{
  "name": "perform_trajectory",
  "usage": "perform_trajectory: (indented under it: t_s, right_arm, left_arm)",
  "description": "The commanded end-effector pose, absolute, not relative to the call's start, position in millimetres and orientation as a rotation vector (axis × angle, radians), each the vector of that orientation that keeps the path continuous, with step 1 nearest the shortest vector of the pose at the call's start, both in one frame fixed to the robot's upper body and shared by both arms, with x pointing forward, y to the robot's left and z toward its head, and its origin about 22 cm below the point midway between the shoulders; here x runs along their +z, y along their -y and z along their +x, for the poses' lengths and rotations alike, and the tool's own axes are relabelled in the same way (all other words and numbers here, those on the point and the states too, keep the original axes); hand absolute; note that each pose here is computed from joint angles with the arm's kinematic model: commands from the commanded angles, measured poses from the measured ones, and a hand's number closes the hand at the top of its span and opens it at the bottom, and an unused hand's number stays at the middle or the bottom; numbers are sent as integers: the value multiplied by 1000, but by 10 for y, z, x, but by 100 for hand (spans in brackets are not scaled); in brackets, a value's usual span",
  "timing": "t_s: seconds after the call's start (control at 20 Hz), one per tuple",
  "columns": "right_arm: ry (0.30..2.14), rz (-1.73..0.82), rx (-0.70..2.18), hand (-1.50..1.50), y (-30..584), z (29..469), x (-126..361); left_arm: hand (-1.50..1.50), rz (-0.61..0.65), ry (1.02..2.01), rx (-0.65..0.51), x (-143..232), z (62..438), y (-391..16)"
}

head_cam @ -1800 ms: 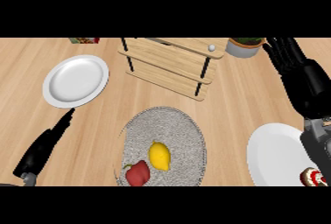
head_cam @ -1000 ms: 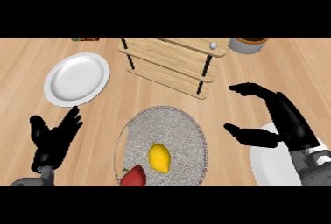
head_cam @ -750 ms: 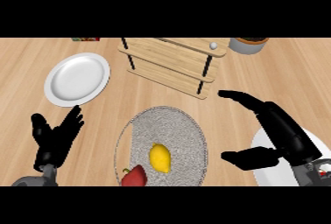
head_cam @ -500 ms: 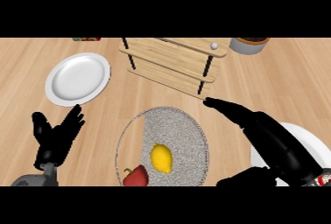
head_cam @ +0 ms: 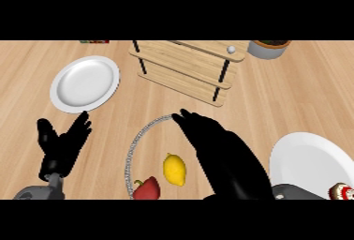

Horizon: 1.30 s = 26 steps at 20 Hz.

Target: Pick the lemon from the placemat and place it in the tiered shelf

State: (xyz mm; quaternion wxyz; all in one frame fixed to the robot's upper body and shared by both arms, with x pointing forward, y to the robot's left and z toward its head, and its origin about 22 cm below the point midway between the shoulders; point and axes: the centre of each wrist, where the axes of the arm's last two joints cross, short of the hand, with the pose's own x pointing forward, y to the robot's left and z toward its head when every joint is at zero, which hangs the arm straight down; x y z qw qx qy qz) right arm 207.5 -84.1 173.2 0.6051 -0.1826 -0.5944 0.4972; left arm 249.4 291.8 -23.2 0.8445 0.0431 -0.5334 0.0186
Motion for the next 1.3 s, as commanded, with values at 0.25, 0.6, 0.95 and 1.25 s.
perform_trajectory:
  t_s: [0.25,0.6,0.95,1.25]
  right_arm:
    - [1164,-680,1155,-150,130,2158,1464]
    - [1050,-695,1265,-150,-185,2143,1339]
    - [980,-781,1225,-150,-221,2112,1087]
    - [976,-829,1240,-150,-180,2120,919]
  left_arm:
    - [0,89,1115,40,-238,2491,-2799]
    - [0,103,1101,25,-214,2545,-2877]
    - [0,96,1121,42,-207,2486,-2959]
    - [0,91,1117,39,-252,2573,-2728]
